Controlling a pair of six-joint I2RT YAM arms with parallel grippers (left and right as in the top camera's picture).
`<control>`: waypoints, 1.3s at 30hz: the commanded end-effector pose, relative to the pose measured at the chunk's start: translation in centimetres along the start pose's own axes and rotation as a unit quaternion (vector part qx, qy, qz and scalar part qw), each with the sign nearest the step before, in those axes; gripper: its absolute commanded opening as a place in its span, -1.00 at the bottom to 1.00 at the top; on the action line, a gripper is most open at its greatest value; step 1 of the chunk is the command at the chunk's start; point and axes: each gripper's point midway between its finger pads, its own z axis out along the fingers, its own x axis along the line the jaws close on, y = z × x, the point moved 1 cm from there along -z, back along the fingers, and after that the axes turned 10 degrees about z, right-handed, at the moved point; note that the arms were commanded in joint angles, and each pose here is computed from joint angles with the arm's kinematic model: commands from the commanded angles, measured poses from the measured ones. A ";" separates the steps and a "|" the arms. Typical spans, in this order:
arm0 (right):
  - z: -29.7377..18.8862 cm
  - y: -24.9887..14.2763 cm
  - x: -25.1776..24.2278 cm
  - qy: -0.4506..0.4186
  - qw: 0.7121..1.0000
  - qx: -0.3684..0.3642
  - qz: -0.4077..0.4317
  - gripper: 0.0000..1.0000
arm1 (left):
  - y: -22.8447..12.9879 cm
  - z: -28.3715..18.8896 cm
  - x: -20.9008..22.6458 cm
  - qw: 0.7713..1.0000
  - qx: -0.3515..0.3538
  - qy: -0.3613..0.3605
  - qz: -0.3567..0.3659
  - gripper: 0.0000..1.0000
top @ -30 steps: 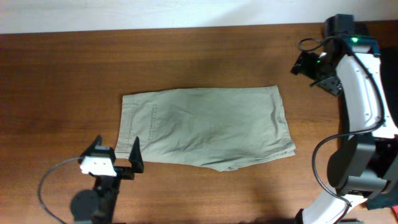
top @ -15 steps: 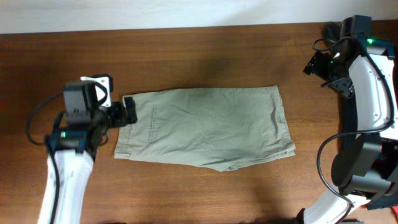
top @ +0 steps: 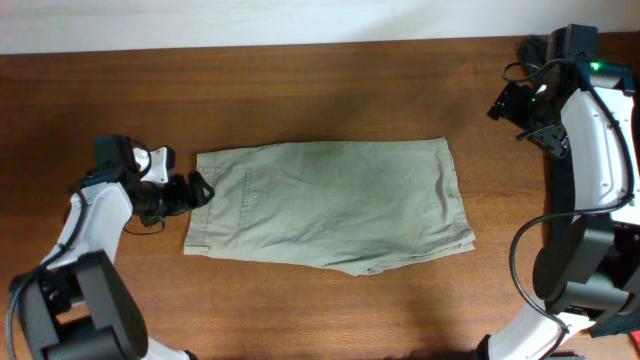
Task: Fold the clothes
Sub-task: 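Grasp the left end of the pants with the left gripper, then lift the left end and fold it rightward over the pants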
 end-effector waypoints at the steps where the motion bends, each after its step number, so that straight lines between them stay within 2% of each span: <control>1: -0.8 0.5 0.1 0.003 1.000 -0.013 0.001 0.97 | 0.0 1.2 -0.3 0.999 0.009 -0.028 0.024 0.98; 5: -0.8 0.5 0.1 0.003 1.000 -0.013 0.001 0.97 | -0.9 2.2 1.8 0.999 0.036 0.022 0.019 0.99; 8: -0.8 0.5 0.1 0.003 1.000 -0.013 0.001 0.97 | -1.2 2.8 1.9 0.999 0.045 0.019 0.022 0.98; 13: -0.8 0.5 0.1 0.003 1.000 -0.013 0.001 0.97 | -1.8 4.3 0.5 0.997 0.055 -0.042 0.014 0.99; 17: -0.8 0.5 0.1 0.003 1.000 -0.013 0.001 0.97 | -2.3 4.8 -1.7 0.991 0.055 -0.119 0.033 0.98; 20: -0.8 0.5 0.1 0.003 1.000 -0.013 0.001 0.97 | -2.8 5.1 -2.1 0.990 0.066 -0.124 0.032 0.96; 22: -0.8 0.5 0.1 0.003 1.000 -0.013 0.001 0.97 | -3.0 5.4 -2.3 0.989 0.072 -0.126 0.034 0.78; 24: -0.8 0.5 0.1 0.003 1.000 -0.013 0.001 0.97 | -3.1 5.5 -2.4 0.989 0.074 -0.126 0.034 0.47; 25: -0.8 0.5 0.1 0.003 1.000 -0.013 0.001 0.97 | -3.1 5.5 -2.5 0.989 0.074 -0.126 0.035 0.37; 26: -0.8 0.5 0.1 0.003 1.000 -0.013 0.001 0.97 | -3.1 5.5 -2.5 0.988 0.075 -0.127 0.036 0.14; 27: -0.8 0.5 0.1 0.003 1.000 -0.013 0.001 0.97 | -3.1 5.6 -2.5 0.989 0.075 -0.125 0.037 -0.23; 29: -0.8 0.5 0.1 0.003 1.000 -0.013 0.001 0.97 | -3.2 5.6 -2.4 0.989 0.077 -0.121 0.038 -0.48; 30: -0.8 0.5 0.1 0.003 1.000 -0.013 0.001 0.97 | -3.2 5.6 -2.0 0.990 0.079 -0.109 0.039 -0.74; 32: -0.8 0.5 0.1 0.003 1.000 -0.013 0.001 0.97 | -2.9 5.5 -0.8 0.993 0.082 -0.080 0.023 -0.97; 35: -0.8 0.5 0.1 0.003 1.000 -0.013 0.001 0.97 | -2.1 4.4 1.5 0.996 0.083 -0.034 -0.019 -0.98; 39: -0.8 0.5 0.1 0.003 1.000 -0.013 0.001 0.97 | 1.0 1.0 3.9 0.997 0.060 -0.006 -0.055 -0.99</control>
